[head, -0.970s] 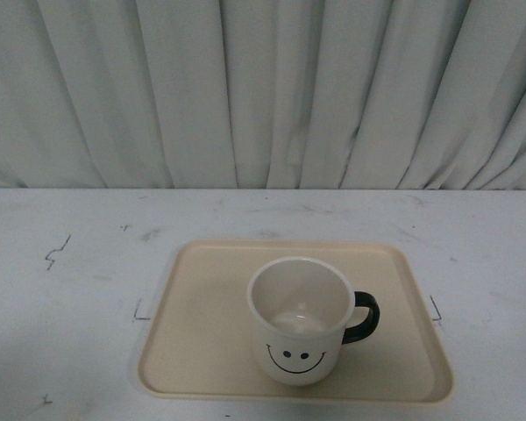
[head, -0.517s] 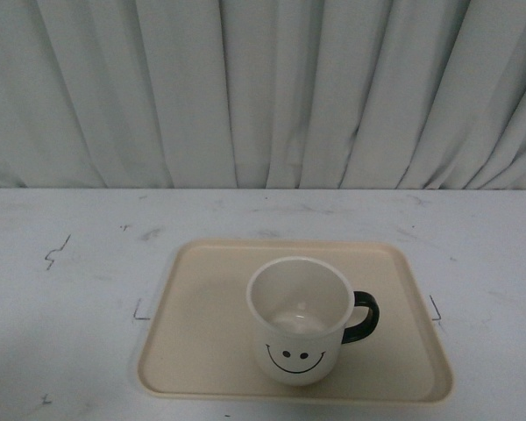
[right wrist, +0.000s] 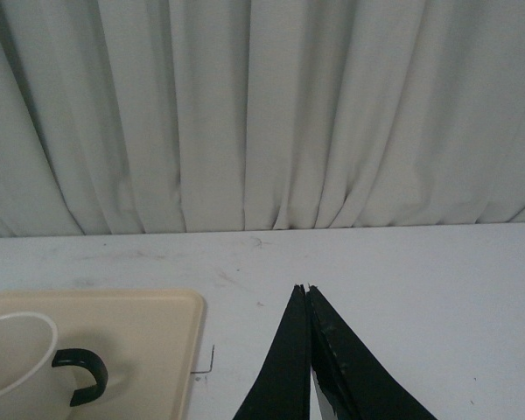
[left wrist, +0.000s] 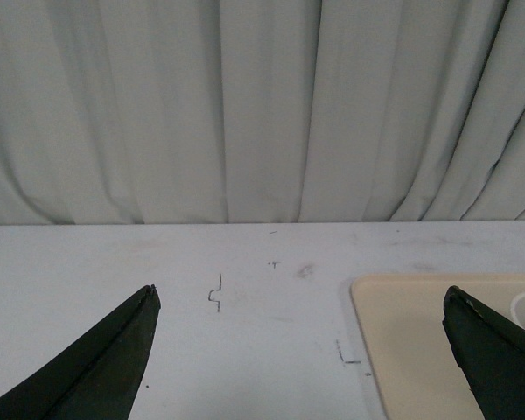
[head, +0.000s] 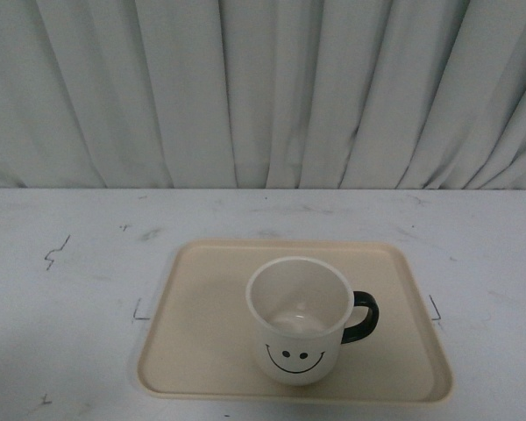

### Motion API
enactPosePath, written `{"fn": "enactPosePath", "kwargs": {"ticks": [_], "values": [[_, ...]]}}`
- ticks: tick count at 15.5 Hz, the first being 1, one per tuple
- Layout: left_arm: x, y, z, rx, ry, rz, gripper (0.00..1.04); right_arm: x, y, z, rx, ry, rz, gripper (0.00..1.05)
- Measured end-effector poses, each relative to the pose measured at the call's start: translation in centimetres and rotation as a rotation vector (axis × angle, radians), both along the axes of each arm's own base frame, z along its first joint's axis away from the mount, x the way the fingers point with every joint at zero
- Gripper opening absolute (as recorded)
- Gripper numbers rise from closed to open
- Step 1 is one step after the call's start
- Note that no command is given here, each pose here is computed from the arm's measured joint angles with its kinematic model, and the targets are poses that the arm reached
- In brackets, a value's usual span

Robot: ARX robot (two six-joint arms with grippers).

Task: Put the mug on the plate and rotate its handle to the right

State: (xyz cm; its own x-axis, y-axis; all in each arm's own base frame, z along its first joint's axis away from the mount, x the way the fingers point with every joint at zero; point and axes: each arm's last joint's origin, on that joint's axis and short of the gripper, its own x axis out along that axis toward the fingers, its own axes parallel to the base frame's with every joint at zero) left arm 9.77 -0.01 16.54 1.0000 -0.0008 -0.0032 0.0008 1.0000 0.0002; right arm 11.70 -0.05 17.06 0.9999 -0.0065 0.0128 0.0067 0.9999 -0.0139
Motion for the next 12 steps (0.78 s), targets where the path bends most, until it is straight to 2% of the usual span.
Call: {"fn": "enactPosePath", "kwargs": {"ticks": [7, 8, 10, 11, 12], "values": [[0.0, 0.0, 0.0, 0.0, 0.0, 0.0, 0.98, -0.9, 0.0, -0.1, 0.0, 0.0, 0.0, 0.02], [0.0, 0.0, 0.0, 0.0, 0.0, 0.0, 0.98, -1.4, 0.0, -0.6, 0.0, 0.049, 0.001, 0.02], [0.0, 0.0, 0.0, 0.0, 0.0, 0.0, 0.98, -2.0, 0.0, -0.2, 0.001, -0.003, 0.002, 0.02], [0.0, 0.0, 0.0, 0.0, -0.001, 0.0, 0.98, -2.0, 0.0, -0.4, 0.002, 0.015, 0.002, 0.02], [0.0, 0.0, 0.0, 0.0, 0.0, 0.0, 0.98, -2.0, 0.0, -0.4, 0.002, 0.006, 0.003, 0.09]]}}
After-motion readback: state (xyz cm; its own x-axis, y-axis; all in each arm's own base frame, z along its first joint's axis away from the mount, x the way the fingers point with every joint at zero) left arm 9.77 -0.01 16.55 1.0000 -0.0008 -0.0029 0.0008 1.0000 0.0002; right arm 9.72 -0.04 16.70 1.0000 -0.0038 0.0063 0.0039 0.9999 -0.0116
